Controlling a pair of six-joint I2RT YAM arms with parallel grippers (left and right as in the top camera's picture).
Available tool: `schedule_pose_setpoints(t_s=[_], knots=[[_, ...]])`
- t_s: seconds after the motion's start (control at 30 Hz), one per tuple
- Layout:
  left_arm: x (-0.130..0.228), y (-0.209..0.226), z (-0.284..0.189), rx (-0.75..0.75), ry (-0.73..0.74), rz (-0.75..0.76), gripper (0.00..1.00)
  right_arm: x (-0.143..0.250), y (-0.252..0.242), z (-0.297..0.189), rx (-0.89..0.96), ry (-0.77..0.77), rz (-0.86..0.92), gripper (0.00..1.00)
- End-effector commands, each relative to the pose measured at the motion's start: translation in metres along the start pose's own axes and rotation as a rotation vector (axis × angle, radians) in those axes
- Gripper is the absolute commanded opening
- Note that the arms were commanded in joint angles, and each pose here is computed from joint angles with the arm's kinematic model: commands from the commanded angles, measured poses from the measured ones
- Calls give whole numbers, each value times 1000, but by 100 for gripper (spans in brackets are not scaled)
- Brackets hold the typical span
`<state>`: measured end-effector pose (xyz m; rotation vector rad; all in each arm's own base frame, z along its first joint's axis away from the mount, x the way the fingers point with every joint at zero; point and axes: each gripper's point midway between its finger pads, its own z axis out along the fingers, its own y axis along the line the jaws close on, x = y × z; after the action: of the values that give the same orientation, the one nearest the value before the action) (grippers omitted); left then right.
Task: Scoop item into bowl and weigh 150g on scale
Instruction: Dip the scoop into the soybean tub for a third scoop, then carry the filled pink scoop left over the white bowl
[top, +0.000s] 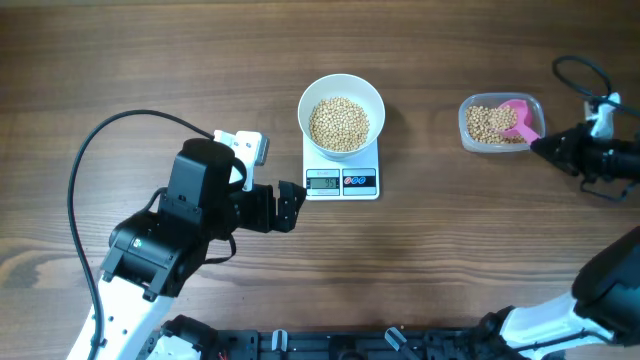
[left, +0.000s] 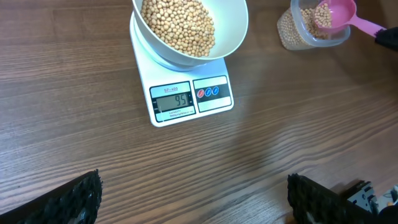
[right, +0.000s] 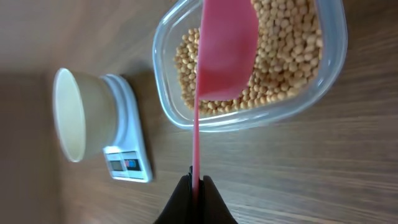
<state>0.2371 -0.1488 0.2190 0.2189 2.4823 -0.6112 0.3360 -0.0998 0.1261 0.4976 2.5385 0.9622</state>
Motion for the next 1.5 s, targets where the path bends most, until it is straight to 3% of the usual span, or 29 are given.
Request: schedule_pose_setpoints(t_s=[0.0, 0.27, 0.37, 0.57, 0.83, 1.0, 1.27, 1.47], knots=[[3, -2, 2, 9, 12, -6, 100, -4, 14, -3, -167, -33, 2, 4], [3, -2, 2, 9, 12, -6, 100, 0, 25, -5, -224, -27, 21, 4], [3, -2, 2, 9, 12, -6, 100, -3, 56, -16, -405, -88, -70, 4], [3, -2, 2, 9, 12, -6, 100, -14, 93, -31, -605, -164, -81, 4], [3, -2, 2, 9, 12, -6, 100, 29, 193, 16, -698, 82, -245, 4], [3, -2, 2, 9, 12, -6, 100, 60, 226, 73, -470, 211, -361, 4], [3, -2, 2, 9, 12, -6, 100, 61, 239, 87, 62, -4, -853, 4], [3, -2, 2, 9, 12, -6, 100, 72, 250, 101, 244, -39, -1096, 4]])
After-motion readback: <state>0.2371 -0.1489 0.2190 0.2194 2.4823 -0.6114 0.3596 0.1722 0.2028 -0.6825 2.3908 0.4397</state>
